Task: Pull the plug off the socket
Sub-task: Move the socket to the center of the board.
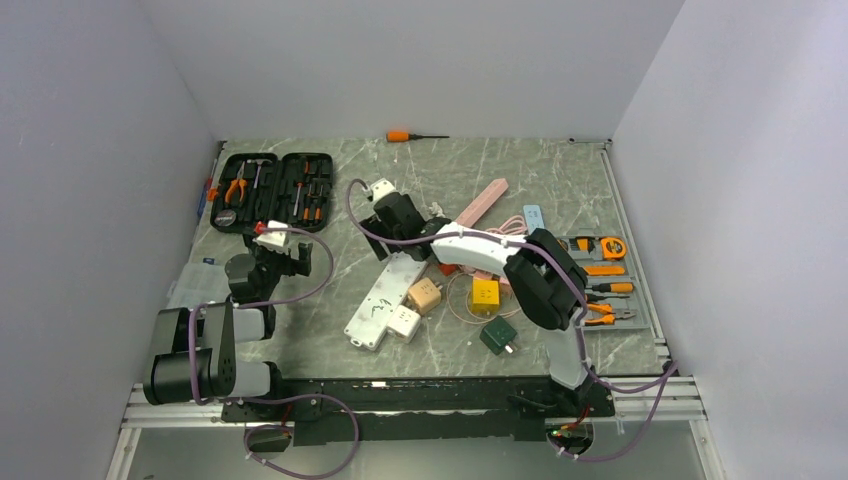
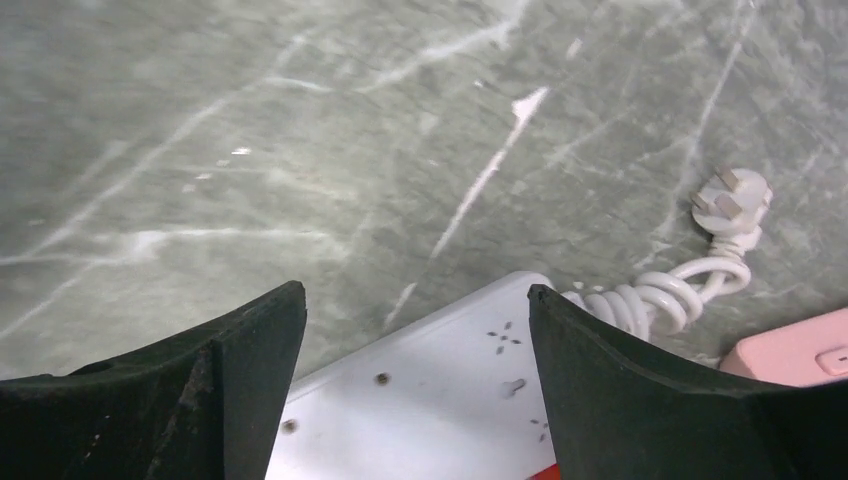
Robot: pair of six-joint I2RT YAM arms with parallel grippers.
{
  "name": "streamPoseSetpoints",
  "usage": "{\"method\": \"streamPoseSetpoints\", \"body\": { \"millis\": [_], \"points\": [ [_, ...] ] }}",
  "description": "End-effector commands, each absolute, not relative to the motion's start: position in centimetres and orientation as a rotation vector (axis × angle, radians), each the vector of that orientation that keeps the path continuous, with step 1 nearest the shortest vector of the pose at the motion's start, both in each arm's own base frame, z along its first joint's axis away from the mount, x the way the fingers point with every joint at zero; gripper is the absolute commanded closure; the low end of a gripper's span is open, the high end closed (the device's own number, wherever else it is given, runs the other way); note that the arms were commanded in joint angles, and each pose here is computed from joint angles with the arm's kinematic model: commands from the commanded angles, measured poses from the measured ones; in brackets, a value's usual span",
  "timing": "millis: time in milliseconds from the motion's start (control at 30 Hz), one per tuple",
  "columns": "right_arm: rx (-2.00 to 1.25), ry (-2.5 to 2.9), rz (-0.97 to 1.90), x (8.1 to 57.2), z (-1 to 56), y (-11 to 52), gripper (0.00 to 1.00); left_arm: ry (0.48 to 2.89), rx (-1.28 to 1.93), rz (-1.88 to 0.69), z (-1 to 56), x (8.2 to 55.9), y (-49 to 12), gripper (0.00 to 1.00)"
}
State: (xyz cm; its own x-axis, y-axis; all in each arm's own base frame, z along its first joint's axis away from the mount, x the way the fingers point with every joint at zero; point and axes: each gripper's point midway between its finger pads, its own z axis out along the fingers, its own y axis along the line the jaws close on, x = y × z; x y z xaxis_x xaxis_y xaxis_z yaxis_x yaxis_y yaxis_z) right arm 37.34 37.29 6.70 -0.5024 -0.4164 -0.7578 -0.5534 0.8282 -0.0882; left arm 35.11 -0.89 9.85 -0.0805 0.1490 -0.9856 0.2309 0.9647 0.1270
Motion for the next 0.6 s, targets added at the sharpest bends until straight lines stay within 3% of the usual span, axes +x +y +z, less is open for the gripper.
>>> {"method": "streamPoseSetpoints", "body": {
  "millis": [0, 233, 567],
  "points": [
    [-0.775, 2.023, 0.394, 35.0, 12.9, 42.4, 0.17, 1.570, 0.308, -0.070, 12.4, 36.0, -1.2, 0.01],
    [-1.044, 2.136, 0.448, 28.9, 6.4, 45.2, 0.23, 1.570, 0.310, -0.070, 12.4, 36.0, -1.2, 0.01],
    [-1.222, 2.070, 0.574, 20.1, 6.7, 46.6, 0.26, 1.571, 0.308, -0.071, 12.3, 36.0, -1.2, 0.01]
  ]
}}
